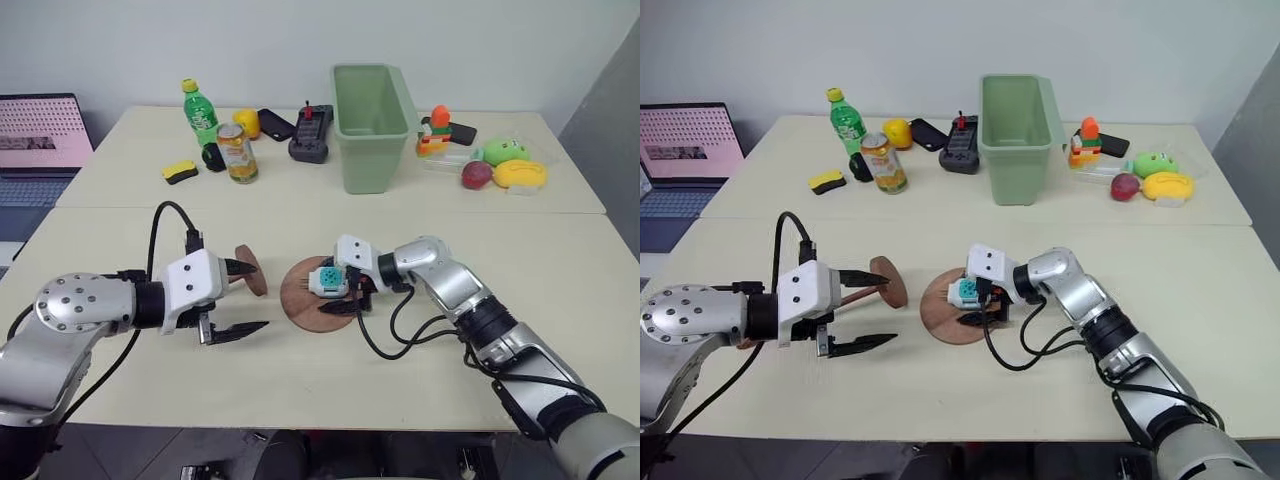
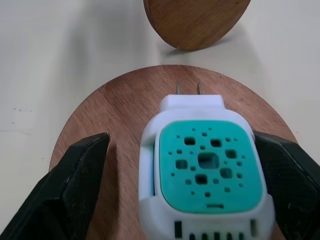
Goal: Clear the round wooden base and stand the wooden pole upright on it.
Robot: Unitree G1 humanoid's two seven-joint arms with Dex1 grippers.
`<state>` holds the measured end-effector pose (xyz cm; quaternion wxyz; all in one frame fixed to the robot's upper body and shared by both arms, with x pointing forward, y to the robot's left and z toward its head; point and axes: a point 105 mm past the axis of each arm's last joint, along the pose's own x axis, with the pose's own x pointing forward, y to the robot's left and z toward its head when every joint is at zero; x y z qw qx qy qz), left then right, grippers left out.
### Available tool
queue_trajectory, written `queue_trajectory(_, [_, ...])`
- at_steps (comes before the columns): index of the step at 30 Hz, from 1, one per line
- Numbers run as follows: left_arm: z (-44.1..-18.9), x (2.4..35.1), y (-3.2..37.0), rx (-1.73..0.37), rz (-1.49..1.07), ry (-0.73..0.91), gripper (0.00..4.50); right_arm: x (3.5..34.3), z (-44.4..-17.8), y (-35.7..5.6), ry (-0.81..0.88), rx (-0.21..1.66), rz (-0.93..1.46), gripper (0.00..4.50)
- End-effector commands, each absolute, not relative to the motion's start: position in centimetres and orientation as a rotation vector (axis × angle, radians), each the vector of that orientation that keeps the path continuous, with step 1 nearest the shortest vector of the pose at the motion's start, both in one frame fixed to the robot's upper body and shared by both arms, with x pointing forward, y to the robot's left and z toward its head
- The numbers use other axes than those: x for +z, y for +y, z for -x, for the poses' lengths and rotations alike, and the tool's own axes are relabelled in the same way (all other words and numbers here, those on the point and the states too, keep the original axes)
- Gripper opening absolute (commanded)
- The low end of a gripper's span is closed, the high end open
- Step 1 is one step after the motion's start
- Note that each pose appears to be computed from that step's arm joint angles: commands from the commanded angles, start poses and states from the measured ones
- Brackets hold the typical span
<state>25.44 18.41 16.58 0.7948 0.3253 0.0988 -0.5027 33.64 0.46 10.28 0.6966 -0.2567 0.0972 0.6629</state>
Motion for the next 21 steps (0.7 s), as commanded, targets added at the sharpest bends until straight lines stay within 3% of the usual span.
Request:
queue_trajectory(1, [-25.3,17.3,17.5,-1.094,-0.711,0.165,4.5,12.0,-34.1,0.8,0.141,1.467,0.595,4.03])
queue_trajectory(6, [-25.4,17.9,16.8,-1.118,-0.687,0.124,4.5,12.3,-34.3,-0.1,0.109,1.432,0.618,2.87])
queue_trajectory(11, [-26.0,19.4,15.4,-1.135,-0.61,0.063,4.5,14.9,-34.7,-3.0,0.023,1.292,0.609,2.82])
queue_trajectory(15, [-26.8,20.0,13.3,-1.198,-0.554,0.008,4.5,17.0,-34.9,-8.1,0.009,1.06,0.558,2.82])
queue_trajectory(19, [-28.7,19.5,9.1,-1.282,-0.475,-0.059,4.5,16.2,-34.2,-17.6,0.098,0.665,0.514,2.82])
queue_trajectory(21, [-29.2,19.4,7.7,-1.309,-0.455,-0.079,4.5,15.8,-33.5,-19.9,0.126,0.561,0.486,2.81])
